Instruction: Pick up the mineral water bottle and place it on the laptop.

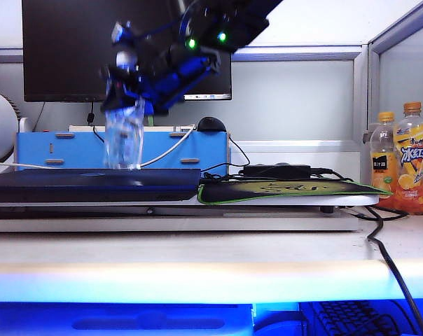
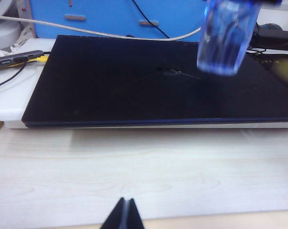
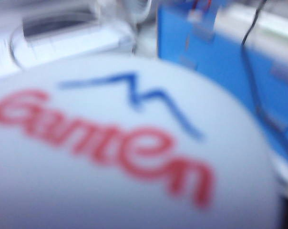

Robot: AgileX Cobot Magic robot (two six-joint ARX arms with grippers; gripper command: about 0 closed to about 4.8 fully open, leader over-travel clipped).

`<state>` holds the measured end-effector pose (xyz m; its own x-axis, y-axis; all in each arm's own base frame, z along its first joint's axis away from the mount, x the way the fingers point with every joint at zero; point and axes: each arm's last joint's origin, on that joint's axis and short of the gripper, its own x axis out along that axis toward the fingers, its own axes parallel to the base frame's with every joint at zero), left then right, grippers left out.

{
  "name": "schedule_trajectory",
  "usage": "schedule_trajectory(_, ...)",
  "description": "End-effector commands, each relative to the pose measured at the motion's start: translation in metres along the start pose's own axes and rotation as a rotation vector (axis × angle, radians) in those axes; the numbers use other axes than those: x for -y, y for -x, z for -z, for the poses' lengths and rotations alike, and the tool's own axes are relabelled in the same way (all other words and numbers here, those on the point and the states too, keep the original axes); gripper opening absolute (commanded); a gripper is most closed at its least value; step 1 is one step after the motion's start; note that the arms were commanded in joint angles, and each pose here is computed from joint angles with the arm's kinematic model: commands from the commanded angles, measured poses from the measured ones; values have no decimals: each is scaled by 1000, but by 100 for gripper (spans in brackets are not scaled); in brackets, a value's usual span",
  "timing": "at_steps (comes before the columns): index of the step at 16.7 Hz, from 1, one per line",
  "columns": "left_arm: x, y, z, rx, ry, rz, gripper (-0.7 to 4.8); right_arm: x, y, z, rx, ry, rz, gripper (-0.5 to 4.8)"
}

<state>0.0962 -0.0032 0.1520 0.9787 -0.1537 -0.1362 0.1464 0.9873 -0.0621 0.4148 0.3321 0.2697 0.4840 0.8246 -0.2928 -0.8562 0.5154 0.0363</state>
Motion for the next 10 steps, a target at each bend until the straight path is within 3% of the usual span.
schedule_trajectory(1,0,0,0,-4,-1,6,-2,-3,1,-8,41,22,-1,-4)
schedule_trajectory(10,0,0,0,-4,-1,6,-2,-3,-5,5,-29,38,3,-4)
